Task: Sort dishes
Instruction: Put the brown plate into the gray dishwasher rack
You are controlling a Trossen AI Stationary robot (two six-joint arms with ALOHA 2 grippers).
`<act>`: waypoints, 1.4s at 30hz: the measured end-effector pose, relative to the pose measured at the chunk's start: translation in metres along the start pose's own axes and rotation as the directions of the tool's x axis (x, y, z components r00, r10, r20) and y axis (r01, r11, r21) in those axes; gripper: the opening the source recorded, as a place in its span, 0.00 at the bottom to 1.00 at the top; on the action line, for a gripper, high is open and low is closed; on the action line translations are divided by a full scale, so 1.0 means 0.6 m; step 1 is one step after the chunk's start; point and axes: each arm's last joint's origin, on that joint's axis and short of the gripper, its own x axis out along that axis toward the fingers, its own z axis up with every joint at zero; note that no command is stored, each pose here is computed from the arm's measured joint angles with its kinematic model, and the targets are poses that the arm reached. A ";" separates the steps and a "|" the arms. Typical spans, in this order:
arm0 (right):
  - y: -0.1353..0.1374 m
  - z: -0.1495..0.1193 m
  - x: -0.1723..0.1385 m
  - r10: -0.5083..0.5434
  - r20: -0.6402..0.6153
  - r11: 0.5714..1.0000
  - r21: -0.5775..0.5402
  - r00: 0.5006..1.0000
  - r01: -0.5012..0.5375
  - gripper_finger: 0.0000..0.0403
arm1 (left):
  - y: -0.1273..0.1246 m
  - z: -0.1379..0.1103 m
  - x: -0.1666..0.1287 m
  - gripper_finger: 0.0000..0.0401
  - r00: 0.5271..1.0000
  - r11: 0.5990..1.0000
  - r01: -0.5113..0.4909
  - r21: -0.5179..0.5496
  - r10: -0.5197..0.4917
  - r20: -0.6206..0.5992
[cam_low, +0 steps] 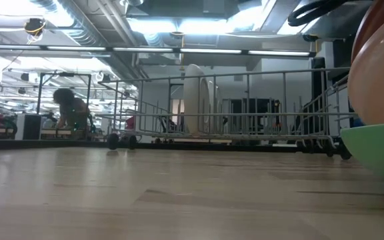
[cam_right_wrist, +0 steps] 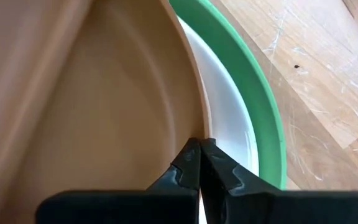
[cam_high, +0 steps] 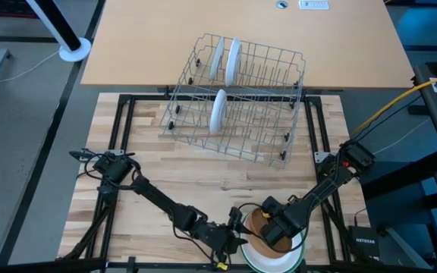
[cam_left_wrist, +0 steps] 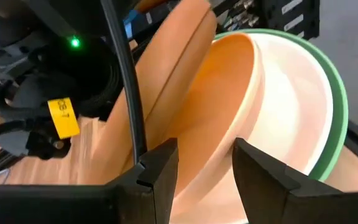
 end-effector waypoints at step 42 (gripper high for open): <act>0.001 0.000 0.000 0.006 0.009 1.000 -0.008 1.000 -0.006 0.00 | 0.023 -0.003 -0.021 0.35 0.963 0.977 -0.210 0.025 0.211 -0.167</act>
